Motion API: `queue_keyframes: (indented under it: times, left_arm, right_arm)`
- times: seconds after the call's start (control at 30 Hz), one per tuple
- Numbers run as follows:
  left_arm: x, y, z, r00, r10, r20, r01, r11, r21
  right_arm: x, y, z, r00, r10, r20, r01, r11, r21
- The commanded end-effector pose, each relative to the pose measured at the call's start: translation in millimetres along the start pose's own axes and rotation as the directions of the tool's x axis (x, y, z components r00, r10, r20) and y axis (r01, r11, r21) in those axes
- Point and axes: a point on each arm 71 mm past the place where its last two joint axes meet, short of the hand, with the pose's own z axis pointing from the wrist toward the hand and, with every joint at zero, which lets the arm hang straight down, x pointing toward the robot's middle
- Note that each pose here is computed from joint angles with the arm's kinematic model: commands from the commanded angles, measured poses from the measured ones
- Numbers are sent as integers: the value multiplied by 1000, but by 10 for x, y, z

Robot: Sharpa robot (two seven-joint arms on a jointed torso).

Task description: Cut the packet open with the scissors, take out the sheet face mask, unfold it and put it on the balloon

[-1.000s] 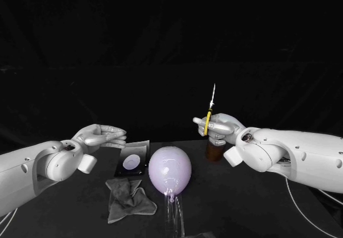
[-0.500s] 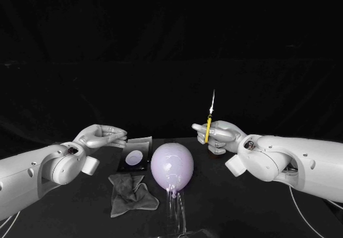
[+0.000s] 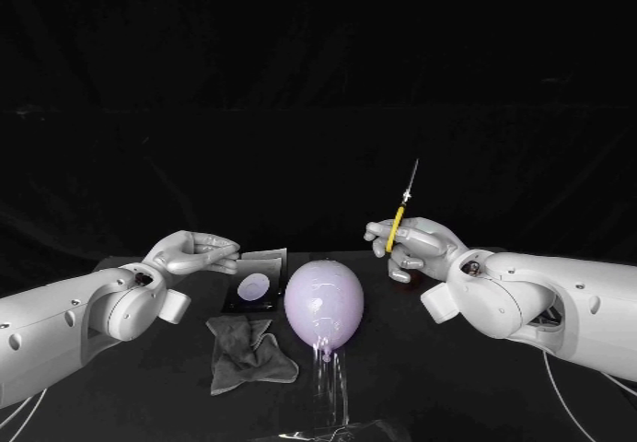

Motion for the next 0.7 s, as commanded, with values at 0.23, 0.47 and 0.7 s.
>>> queue_keyframes:
  times: [0.23,0.47,0.7]
  left_arm:
    - [-7,18,4,1000,10,13,-11,1000,7]
    - [-17,30,7,1000,12,20,-12,1000,1]
    - [-29,37,14,1000,14,25,-14,1000,0]
  right_arm:
    - [-96,21,-38,995,14,98,-11,999,-32]
    - [-118,7,-43,995,-48,85,50,999,-15]
    - [-58,-30,-53,997,-75,2,75,997,37]
